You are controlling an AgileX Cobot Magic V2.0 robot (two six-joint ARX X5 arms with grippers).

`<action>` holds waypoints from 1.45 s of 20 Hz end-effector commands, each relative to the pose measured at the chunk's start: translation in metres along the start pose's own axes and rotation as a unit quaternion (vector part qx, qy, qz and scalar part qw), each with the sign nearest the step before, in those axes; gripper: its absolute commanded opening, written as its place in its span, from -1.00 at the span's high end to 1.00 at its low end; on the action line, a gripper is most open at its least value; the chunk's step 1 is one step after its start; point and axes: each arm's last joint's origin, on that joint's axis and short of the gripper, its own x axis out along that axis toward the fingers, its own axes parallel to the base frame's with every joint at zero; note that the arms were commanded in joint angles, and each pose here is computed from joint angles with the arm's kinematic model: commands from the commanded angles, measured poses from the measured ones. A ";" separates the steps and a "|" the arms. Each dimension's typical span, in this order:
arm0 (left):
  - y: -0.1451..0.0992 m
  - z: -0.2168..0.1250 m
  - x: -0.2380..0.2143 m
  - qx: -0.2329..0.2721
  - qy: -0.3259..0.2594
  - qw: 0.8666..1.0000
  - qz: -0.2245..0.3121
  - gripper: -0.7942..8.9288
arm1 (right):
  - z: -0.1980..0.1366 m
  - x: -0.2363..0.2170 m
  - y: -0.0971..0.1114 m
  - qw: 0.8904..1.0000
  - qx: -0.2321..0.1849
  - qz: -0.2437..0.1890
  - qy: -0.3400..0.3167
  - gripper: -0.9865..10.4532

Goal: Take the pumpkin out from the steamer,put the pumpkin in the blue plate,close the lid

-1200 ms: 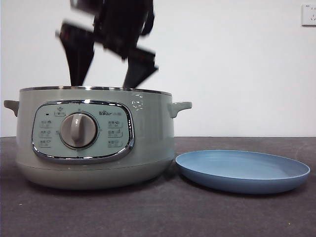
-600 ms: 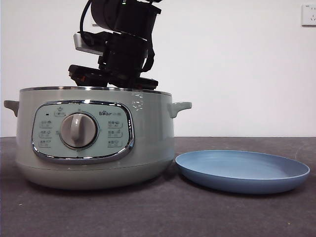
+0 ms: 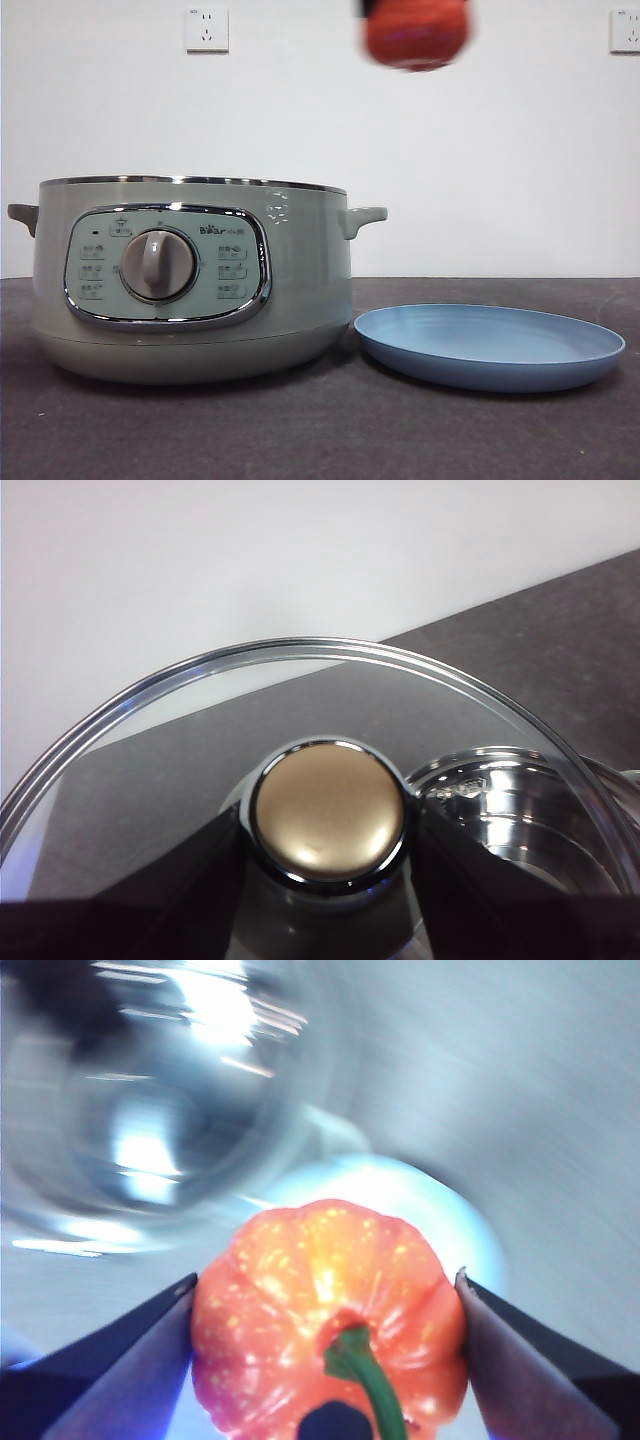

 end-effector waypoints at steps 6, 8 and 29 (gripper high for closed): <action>-0.001 0.009 0.000 -0.006 -0.037 0.999 -0.026 0.85 | -0.062 0.042 -0.020 0.976 0.126 -0.173 0.036 0.85; -0.001 0.009 0.000 -0.006 -0.037 0.999 -0.026 0.85 | -0.079 0.069 -0.016 0.977 0.126 -0.171 0.024 0.85; -0.003 0.007 0.000 -0.017 -0.029 0.997 -0.063 0.85 | -0.109 0.196 -0.010 0.990 0.133 -0.007 0.051 0.31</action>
